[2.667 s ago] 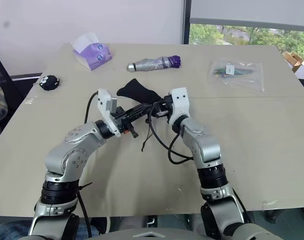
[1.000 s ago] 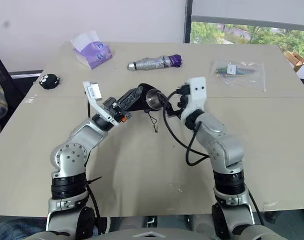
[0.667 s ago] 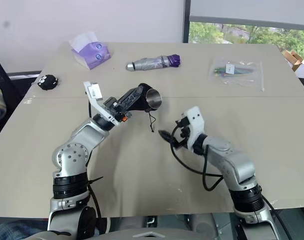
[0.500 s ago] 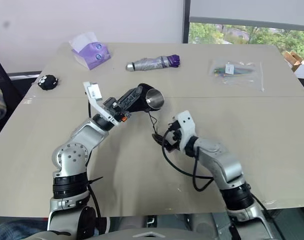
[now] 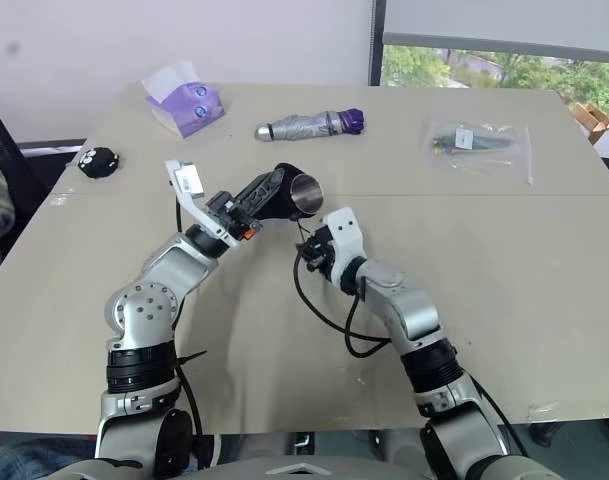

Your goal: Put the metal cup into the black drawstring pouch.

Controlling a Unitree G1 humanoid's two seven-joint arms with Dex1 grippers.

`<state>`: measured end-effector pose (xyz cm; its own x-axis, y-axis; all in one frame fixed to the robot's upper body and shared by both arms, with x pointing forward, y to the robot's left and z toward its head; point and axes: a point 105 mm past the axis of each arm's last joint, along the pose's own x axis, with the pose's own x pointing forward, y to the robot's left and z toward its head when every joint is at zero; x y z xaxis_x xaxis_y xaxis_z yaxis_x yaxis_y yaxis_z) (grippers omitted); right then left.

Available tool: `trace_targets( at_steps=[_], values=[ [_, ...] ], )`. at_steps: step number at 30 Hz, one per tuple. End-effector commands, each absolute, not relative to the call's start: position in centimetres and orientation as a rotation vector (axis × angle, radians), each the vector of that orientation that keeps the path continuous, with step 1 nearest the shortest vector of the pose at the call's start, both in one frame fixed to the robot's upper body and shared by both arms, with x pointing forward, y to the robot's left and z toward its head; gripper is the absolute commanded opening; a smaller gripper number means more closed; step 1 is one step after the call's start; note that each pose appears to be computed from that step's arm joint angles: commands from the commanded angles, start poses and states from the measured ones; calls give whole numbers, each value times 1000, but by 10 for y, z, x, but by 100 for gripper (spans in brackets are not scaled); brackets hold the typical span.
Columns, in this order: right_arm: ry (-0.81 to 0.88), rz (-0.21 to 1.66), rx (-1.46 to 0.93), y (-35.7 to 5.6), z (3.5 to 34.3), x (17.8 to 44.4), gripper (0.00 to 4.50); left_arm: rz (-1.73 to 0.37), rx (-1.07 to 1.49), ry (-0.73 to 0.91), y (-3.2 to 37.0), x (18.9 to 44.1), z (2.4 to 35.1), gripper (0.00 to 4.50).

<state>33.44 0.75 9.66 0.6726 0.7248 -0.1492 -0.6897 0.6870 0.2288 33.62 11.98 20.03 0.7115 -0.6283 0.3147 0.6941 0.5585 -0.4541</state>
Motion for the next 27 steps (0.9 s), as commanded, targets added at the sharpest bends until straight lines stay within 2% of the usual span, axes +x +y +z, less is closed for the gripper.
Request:
trace_targets(
  at_steps=[1, 3, 6, 8, 10, 14, 18, 22, 27],
  values=[
    [147, 765, 169, -2, 117, 336, 5, -802, -578, -194, 121, 332, 218, 0],
    [120, 715, 146, -15, 123, 340, 5, -800, -576, -192, 121, 332, 217, 0],
    [25, 577, -53, -51, 140, 356, 5, -797, -579, -197, 121, 333, 217, 0],
    [-111, 442, -208, -82, 176, 372, 5, -796, -580, -202, 120, 333, 218, 0],
    [-270, 321, -261, -104, 224, 382, 5, -796, -581, -204, 119, 334, 219, 0],
    [-534, 200, -288, -120, 304, 381, 5, -799, -585, -206, 116, 335, 219, 0],
    [-680, 177, -268, -116, 348, 372, 5, -810, -589, -204, 112, 334, 219, 0],
    [-731, 210, -240, -106, 362, 365, 5, -820, -590, -200, 109, 334, 218, 0],
    [-733, 268, -213, -95, 356, 360, 5, -828, -588, -198, 105, 333, 218, 0]
  ],
)
